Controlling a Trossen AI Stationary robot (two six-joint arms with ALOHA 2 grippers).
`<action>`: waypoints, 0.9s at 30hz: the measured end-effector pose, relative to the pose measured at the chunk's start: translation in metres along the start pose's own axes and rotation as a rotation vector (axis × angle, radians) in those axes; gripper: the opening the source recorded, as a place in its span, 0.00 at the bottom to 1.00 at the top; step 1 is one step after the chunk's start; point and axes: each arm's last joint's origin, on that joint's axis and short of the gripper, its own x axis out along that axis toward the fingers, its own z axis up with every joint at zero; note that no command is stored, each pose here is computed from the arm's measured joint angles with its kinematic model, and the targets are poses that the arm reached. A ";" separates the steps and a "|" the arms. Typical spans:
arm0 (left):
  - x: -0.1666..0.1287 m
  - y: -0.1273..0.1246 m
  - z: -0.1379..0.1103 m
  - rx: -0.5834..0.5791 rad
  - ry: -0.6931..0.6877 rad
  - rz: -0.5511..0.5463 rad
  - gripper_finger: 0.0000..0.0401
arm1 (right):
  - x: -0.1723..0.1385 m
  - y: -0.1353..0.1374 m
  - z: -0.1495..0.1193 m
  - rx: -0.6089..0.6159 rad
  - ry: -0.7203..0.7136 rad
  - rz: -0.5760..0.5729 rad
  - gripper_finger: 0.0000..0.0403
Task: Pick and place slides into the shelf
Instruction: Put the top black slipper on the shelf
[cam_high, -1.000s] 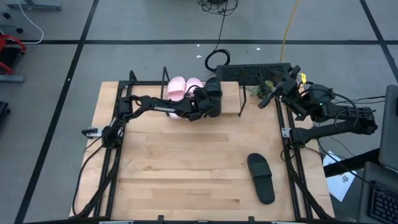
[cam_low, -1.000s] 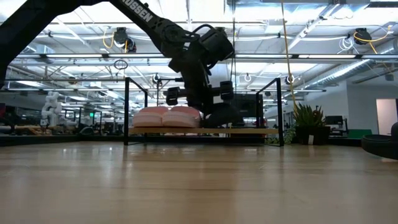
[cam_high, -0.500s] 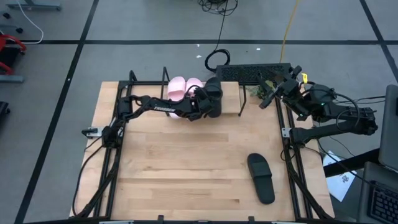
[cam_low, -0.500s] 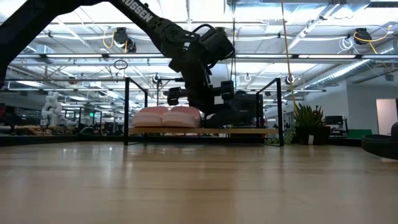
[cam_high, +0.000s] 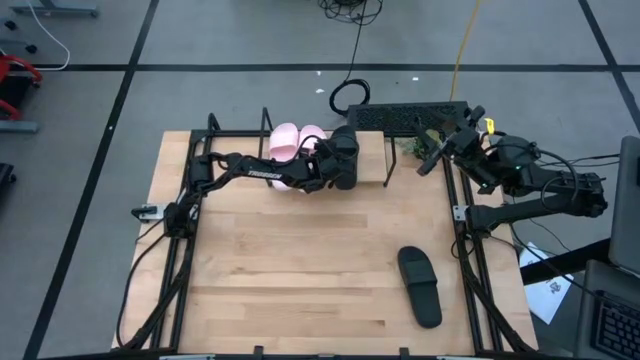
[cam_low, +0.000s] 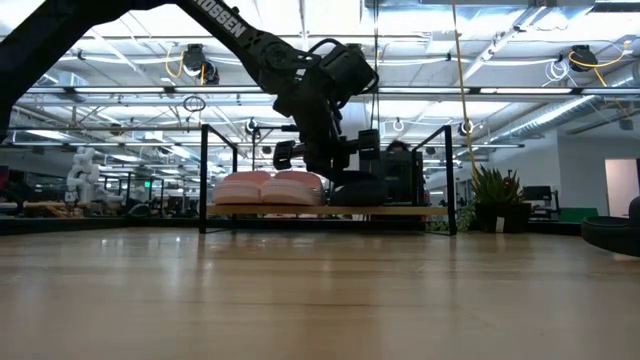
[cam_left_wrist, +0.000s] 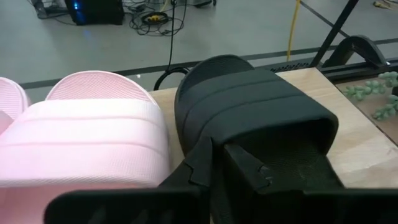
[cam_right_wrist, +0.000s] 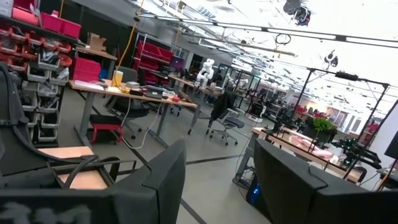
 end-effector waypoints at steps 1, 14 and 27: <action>-0.001 0.000 0.001 0.001 -0.002 0.002 0.05 | 0.000 0.000 0.000 0.000 0.000 0.000 0.45; -0.005 0.002 0.012 0.026 -0.025 -0.001 0.04 | 0.000 0.000 0.000 0.001 -0.001 0.000 0.45; -0.004 0.004 0.011 0.028 0.010 -0.006 0.05 | 0.000 0.000 0.000 0.001 -0.001 0.000 0.45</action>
